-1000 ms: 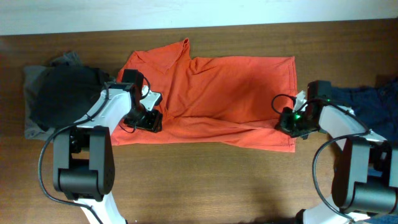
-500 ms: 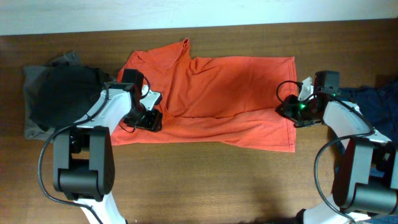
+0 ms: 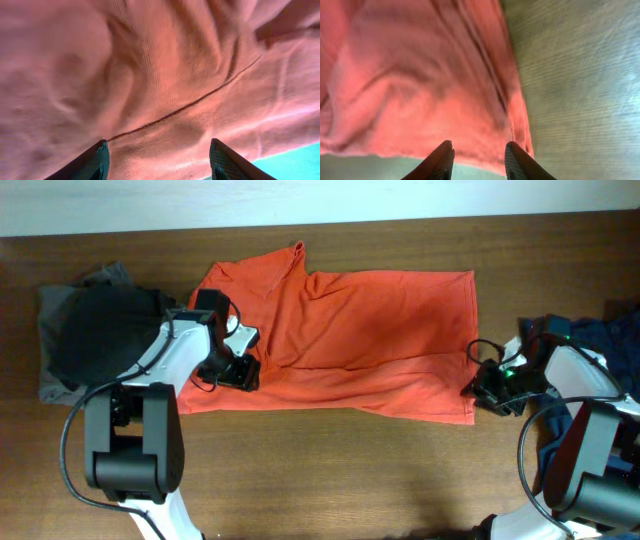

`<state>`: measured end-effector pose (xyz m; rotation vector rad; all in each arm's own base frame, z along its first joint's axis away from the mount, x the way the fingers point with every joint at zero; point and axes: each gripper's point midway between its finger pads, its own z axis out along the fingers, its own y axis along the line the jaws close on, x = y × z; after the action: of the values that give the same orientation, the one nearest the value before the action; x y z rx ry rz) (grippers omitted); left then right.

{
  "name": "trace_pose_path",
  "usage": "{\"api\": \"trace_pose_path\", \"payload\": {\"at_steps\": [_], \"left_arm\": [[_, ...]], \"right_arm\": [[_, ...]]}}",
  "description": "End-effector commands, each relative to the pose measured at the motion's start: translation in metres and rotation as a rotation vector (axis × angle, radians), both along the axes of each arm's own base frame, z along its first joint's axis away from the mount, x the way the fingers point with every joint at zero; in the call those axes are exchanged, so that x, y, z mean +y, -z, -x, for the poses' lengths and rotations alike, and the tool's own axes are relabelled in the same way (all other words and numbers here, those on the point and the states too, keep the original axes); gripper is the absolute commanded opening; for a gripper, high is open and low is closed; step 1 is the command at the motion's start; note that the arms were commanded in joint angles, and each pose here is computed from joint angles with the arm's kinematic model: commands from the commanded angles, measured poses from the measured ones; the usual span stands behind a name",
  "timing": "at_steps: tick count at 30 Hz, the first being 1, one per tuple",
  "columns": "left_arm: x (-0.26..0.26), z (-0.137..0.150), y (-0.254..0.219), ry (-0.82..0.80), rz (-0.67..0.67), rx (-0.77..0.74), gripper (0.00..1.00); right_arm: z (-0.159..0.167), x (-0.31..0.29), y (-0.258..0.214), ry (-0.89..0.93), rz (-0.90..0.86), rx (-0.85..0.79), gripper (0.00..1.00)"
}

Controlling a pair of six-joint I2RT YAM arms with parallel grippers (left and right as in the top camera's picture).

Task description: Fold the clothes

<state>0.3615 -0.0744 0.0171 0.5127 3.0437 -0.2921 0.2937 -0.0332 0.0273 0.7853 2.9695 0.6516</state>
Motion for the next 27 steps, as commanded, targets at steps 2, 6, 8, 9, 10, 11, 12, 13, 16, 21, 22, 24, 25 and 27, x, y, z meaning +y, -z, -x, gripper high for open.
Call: {"api": "trace_pose_path", "payload": {"at_steps": [2, 6, 8, 9, 10, 11, 12, 13, 16, 21, 22, 24, 25, 27], "left_arm": [[-0.001, -0.025, -0.042, -0.019, 0.022, -0.124, 0.68], [-0.002, -0.030, -0.045, -0.019, 0.026, -0.148, 0.68], [-0.002, -0.033, -0.045, -0.019, 0.027, -0.159, 0.72], [-0.002, -0.034, -0.046, -0.019, 0.027, -0.164, 0.72], [-0.002, -0.035, -0.046, -0.019, 0.028, -0.171, 0.73], [-0.002, -0.037, -0.046, -0.019, 0.028, -0.177, 0.75], [-0.002, -0.039, -0.047, -0.019, 0.027, -0.188, 0.75], [-0.003, -0.042, -0.047, -0.019, 0.027, -0.198, 0.76], [-0.004, -0.051, -0.049, -0.019, 0.032, -0.236, 0.78], [-0.005, -0.066, -0.053, -0.018, 0.039, -0.299, 0.79], [-0.006, -0.070, -0.054, -0.010, 0.040, -0.317, 0.79], [-0.007, -0.072, -0.053, 0.050, 0.032, -0.335, 0.79], [-0.008, -0.071, -0.052, 0.093, 0.025, -0.342, 0.79], [-0.012, -0.070, -0.048, 0.192, 0.010, -0.351, 0.79]], "right_arm": [[0.007, -0.005, -0.001, -0.051, 0.050, 0.001, 0.38], [0.021, -0.005, 0.015, -0.025, 0.064, 0.054, 0.38], [0.028, -0.008, 0.025, -0.002, 0.091, 0.086, 0.38], [0.030, -0.008, 0.027, 0.004, 0.092, 0.091, 0.35], [0.032, -0.007, 0.029, 0.007, 0.088, 0.095, 0.29], [0.033, -0.007, 0.029, 0.010, 0.088, 0.099, 0.23], [0.034, -0.007, 0.030, 0.019, 0.088, 0.104, 0.16], [0.034, -0.007, 0.030, 0.021, 0.088, 0.106, 0.11], [0.037, -0.007, 0.030, 0.038, 0.087, 0.125, 0.04], [0.051, -0.010, 0.031, 0.083, 0.114, 0.205, 0.04], [0.053, -0.009, 0.030, 0.082, 0.111, 0.216, 0.04], [0.054, -0.009, 0.030, 0.082, 0.110, 0.218, 0.04], [0.054, -0.009, 0.030, 0.082, 0.110, 0.218, 0.04], [0.054, -0.009, 0.030, 0.082, 0.110, 0.217, 0.04]]}}
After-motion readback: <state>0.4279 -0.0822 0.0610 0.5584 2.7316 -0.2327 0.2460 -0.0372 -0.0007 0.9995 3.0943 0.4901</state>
